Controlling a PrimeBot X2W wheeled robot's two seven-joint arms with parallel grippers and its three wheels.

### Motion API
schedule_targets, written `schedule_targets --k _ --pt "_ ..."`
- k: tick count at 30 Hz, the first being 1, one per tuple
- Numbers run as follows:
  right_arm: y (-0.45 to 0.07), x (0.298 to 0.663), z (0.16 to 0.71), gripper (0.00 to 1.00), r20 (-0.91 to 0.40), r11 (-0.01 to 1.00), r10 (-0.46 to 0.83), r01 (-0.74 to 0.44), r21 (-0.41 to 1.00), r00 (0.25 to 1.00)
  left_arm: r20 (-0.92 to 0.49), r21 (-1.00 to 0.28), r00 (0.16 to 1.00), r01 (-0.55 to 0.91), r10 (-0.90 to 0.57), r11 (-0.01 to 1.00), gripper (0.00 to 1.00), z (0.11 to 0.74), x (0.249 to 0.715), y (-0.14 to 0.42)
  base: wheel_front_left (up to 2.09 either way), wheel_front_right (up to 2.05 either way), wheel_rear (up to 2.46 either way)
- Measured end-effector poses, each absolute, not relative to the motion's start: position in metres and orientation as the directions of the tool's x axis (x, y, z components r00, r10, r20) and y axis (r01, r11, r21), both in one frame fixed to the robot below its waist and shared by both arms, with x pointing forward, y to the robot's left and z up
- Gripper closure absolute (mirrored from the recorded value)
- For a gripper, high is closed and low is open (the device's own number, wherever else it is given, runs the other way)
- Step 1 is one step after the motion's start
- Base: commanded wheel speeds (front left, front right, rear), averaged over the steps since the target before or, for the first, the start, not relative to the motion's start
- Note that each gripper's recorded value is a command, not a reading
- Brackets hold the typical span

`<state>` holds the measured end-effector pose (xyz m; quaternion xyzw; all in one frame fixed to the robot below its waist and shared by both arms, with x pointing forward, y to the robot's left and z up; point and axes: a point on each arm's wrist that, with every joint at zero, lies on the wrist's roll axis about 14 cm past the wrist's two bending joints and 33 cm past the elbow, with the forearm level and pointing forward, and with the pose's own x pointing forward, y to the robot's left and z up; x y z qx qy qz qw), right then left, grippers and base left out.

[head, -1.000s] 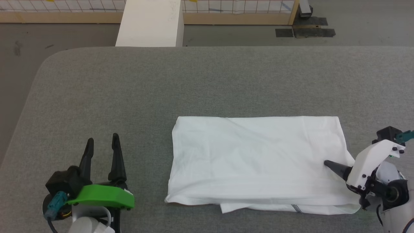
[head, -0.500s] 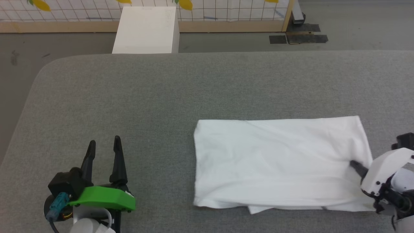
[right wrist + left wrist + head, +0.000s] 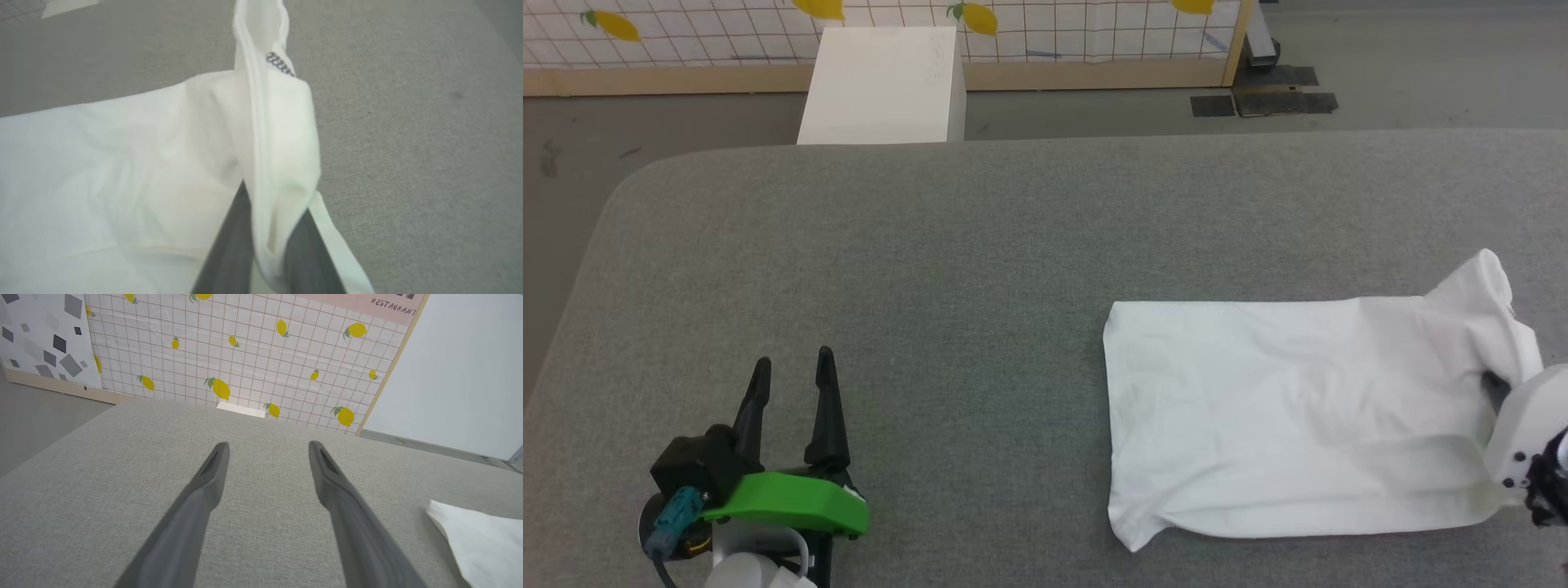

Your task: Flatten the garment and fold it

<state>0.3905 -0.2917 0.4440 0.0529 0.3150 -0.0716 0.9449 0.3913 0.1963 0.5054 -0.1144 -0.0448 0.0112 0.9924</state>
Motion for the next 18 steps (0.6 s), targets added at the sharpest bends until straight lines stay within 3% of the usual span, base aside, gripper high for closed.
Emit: schedule_targets --k 5,10,18 --pt "-0.234 0.393 0.47 1.0 -0.583 0.998 0.03 0.003 0.056 0.812 0.09 -0.227 0.995 -0.014 0.036 0.974 0.0 0.507 0.39 0.197 0.0 0.0 0.0" --pt "-0.169 0.386 0.488 1.0 -0.589 0.979 0.185 -0.202 0.039 0.787 0.088 -0.222 0.995 -0.017 0.037 0.975 0.0 0.506 0.389 0.199 0.0 0.0 0.0" --pt "-0.077 0.376 0.476 1.0 -0.641 0.876 0.376 -0.482 0.01 0.67 0.076 -0.223 0.996 -0.028 0.046 0.974 0.0 0.502 0.388 0.202 0.0 0.0 0.0"
